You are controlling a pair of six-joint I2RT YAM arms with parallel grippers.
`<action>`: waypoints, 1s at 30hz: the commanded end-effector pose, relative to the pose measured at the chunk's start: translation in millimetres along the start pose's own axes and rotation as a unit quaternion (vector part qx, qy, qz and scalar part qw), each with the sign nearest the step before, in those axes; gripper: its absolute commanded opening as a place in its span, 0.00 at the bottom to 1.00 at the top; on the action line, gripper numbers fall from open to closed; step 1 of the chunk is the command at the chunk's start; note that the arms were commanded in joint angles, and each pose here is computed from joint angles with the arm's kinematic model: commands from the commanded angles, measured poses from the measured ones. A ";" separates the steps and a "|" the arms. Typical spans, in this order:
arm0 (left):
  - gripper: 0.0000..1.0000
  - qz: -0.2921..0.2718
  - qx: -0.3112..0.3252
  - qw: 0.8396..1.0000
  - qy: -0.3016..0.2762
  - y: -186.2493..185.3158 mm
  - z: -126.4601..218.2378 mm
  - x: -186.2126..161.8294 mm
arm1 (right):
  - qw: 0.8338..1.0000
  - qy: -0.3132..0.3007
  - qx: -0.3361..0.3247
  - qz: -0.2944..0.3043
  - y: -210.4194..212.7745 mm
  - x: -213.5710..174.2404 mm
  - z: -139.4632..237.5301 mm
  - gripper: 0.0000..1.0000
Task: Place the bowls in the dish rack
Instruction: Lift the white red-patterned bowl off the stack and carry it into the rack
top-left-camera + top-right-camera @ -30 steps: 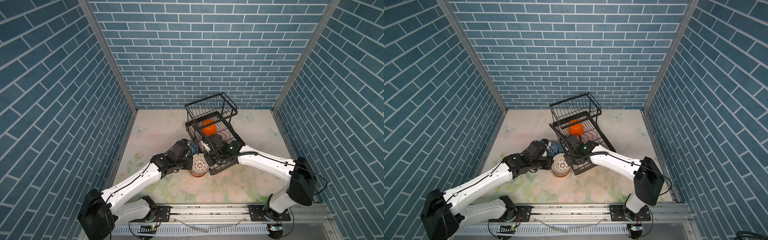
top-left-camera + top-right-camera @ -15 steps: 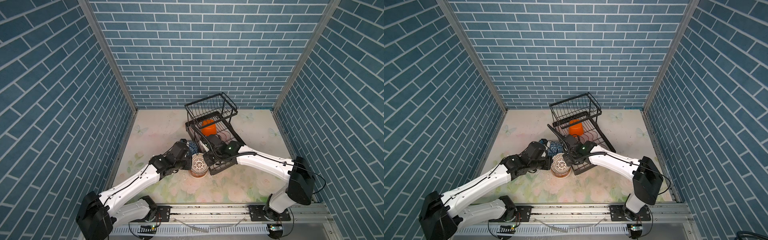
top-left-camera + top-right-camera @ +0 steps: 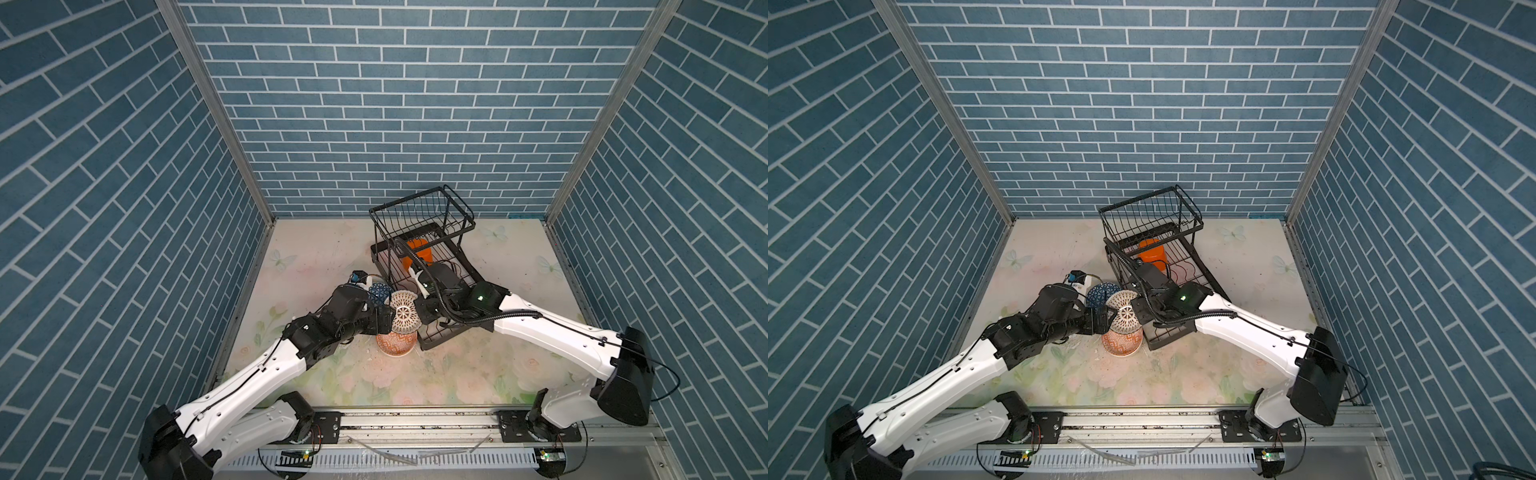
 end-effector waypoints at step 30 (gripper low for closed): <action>1.00 -0.010 -0.013 0.997 -0.077 7.9 -2.7 -6.3 | 0.912 -0.110 -0.380 0.106 -103.3 16.5 -45.0 0.00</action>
Point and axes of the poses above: each gripper's point midway between its finger pads, its own z axis back along the fingers, its own y axis along the line the jaws close on, x = y × z, the point moved 9 cm from there along z, back along the fingers, and after that the axes turned 10 degrees about -z, right-handed, at the moved point
